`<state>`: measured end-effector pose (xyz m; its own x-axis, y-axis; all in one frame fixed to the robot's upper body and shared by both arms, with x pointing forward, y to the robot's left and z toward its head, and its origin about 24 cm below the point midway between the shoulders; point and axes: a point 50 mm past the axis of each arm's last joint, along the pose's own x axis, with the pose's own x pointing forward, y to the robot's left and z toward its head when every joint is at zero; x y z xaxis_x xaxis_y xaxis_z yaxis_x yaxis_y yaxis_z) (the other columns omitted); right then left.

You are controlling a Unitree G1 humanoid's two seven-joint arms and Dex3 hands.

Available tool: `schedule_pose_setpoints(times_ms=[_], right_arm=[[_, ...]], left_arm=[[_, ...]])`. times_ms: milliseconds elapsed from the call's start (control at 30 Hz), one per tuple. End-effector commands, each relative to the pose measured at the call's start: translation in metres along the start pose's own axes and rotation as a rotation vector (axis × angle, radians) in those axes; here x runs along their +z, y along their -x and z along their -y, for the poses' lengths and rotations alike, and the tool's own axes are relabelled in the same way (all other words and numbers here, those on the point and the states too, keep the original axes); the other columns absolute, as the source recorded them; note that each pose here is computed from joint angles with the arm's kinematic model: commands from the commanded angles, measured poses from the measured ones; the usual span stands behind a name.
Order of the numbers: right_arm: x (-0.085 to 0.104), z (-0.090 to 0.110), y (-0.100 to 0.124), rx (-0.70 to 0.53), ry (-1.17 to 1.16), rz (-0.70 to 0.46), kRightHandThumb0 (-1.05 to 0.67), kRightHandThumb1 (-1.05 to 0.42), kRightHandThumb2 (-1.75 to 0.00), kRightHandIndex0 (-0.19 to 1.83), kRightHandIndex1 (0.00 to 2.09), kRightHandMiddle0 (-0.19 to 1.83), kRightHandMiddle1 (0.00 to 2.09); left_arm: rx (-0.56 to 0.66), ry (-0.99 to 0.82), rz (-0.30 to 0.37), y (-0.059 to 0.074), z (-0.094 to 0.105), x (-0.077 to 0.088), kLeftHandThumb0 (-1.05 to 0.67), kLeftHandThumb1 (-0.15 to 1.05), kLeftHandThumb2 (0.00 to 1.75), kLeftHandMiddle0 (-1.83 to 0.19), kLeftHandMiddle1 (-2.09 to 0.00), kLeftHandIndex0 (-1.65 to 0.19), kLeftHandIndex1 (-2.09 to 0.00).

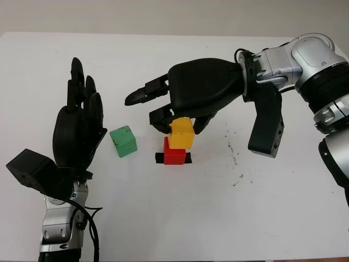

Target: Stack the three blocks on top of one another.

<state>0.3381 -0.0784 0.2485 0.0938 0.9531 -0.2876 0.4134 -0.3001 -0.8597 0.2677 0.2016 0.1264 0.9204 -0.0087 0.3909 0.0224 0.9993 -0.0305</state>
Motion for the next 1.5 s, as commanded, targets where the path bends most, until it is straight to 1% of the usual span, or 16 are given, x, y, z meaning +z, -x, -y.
schedule_pose_setpoints(times_ms=[0, 267, 700, 1200, 1367, 1467], right_arm=[[0.000, 0.004, -0.001, -0.034, -0.007, 0.002, -0.47, -0.93, -0.05, 0.26, 0.06, 0.43, 1.49], [0.002, 0.003, -0.004, -0.029, -0.015, 0.016, -0.47, -0.91, -0.05, 0.26, 0.06, 0.44, 1.46], [0.005, 0.001, -0.005, -0.010, 0.016, 0.029, -0.48, -0.92, -0.05, 0.24, 0.05, 0.41, 1.51], [0.007, -0.005, -0.007, -0.008, -0.017, 0.033, -0.45, -0.92, -0.05, 0.22, 0.04, 0.44, 1.50], [0.007, -0.007, -0.006, -0.002, -0.014, 0.027, -0.45, -0.93, -0.06, 0.21, 0.04, 0.36, 1.47], [0.007, -0.008, -0.006, -0.008, -0.017, 0.027, -0.45, -0.95, -0.06, 0.18, 0.03, 0.26, 1.40]], left_arm=[[-0.006, -0.002, 0.024, -0.001, 0.002, 0.004, -0.74, 1.05, 0.55, 0.19, 0.00, 0.19, 0.00], [-0.007, 0.000, 0.024, 0.000, 0.002, 0.003, -0.74, 1.05, 0.56, 0.19, 0.00, 0.19, 0.00], [0.003, 0.006, 0.008, 0.002, 0.004, 0.001, -0.76, 1.05, 0.53, 0.19, 0.00, 0.19, 0.00], [0.013, 0.011, 0.001, 0.003, 0.006, 0.001, -0.76, 1.05, 0.53, 0.19, 0.00, 0.19, 0.00], [0.013, 0.010, 0.005, 0.003, 0.006, 0.001, -0.76, 1.05, 0.53, 0.19, 0.00, 0.19, 0.00], [0.012, 0.014, 0.005, 0.002, 0.006, 0.000, -0.75, 1.05, 0.53, 0.19, 0.00, 0.19, 0.00]])
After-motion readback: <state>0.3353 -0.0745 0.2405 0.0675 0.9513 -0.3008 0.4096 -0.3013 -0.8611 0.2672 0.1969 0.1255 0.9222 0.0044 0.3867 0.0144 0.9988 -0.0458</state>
